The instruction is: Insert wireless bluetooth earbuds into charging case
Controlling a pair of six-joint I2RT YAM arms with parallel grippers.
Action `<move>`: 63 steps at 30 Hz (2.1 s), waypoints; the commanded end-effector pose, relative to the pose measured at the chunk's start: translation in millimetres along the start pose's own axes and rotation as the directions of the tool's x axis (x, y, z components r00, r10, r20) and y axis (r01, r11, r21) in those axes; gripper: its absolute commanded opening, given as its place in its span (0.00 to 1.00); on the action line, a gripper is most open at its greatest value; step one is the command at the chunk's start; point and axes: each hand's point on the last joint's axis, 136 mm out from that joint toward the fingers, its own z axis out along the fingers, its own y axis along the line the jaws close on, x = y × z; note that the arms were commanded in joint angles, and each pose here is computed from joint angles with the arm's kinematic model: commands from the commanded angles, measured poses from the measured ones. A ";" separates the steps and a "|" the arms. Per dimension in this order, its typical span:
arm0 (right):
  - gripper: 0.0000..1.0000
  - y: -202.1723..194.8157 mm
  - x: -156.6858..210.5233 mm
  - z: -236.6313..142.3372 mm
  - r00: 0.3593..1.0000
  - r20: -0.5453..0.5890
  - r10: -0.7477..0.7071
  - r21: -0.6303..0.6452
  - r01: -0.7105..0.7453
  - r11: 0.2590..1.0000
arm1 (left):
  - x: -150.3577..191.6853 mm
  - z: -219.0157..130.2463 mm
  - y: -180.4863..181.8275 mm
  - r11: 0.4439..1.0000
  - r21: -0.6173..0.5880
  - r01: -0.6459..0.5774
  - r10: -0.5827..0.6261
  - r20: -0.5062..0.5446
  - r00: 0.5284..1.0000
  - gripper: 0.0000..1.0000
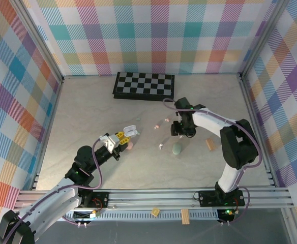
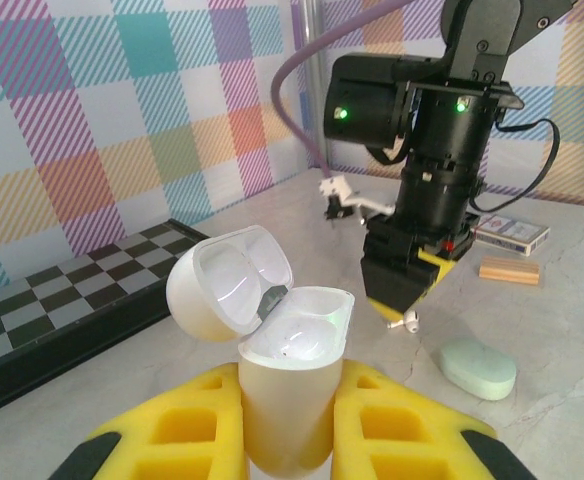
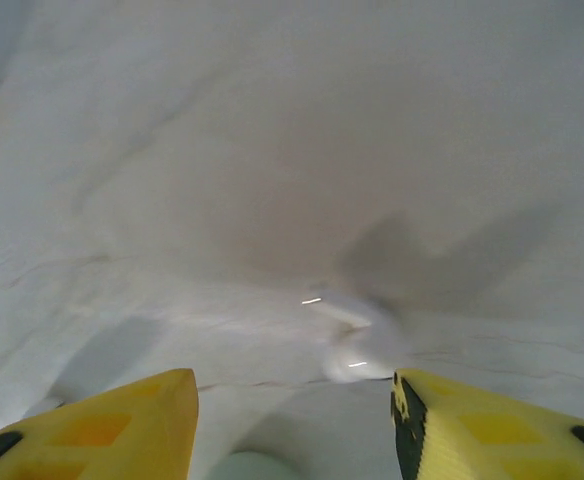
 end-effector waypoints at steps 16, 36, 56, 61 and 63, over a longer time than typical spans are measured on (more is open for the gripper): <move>0.38 -2.1 4.9 9.3 0.901 0.019 0.434 -0.295 -0.410 0.863 | -25.3 7.3 -0.7 0.999 0.027 -0.027 0.025 0.059 0.998 0.00; 0.27 -9.3 10.7 25.2 0.914 -0.006 0.406 -0.238 -0.396 0.887 | -22.0 6.3 -2.4 0.999 0.035 -0.021 0.019 0.050 0.999 0.00; 0.20 5.5 -14.6 -29.9 0.962 0.265 0.064 -0.161 -0.021 0.987 | 0.1 21.2 -7.0 0.997 0.081 0.014 -0.009 -0.067 0.998 0.00; 0.20 35.1 -22.6 -69.4 0.886 0.425 -0.187 -0.070 0.239 0.969 | 7.0 31.1 -10.0 0.993 0.110 0.040 -0.030 -0.096 0.995 0.00; 0.19 52.4 -21.5 -86.5 0.838 0.472 -0.273 -0.057 0.338 0.939 | 9.5 35.2 -12.5 0.990 0.130 0.052 -0.039 -0.105 0.994 0.00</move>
